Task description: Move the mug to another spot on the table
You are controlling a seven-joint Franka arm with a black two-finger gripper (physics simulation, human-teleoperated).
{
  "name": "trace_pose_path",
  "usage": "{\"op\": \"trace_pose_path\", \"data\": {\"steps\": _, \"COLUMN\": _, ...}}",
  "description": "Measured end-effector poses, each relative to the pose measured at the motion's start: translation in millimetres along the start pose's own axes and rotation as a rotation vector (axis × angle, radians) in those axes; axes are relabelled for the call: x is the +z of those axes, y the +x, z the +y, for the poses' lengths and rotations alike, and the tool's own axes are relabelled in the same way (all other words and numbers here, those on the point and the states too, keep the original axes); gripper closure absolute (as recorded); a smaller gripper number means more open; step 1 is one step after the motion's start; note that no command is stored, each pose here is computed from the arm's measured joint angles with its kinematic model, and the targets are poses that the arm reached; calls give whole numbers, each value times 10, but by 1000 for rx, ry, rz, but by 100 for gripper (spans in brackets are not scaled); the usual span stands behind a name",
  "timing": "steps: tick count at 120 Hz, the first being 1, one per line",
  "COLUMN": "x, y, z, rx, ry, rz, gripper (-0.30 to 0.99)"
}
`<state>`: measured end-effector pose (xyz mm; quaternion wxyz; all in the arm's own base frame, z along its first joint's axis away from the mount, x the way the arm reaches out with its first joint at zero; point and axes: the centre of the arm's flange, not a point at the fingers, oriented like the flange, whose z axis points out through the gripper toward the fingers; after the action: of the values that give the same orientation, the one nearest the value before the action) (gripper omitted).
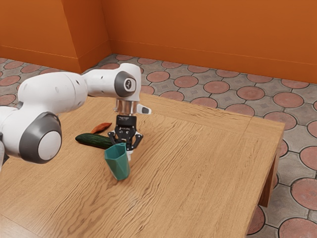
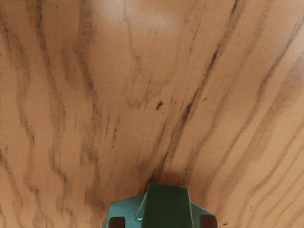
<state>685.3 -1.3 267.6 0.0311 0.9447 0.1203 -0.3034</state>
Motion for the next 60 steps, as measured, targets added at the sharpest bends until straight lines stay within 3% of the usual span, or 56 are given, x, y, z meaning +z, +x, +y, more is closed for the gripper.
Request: {"op": "trace_pose_path", "data": {"steps": 60, "x": -2, "y": 126, "z": -208, "rx": -34, "ry": -19, "rz": 11, "gripper": 66}}
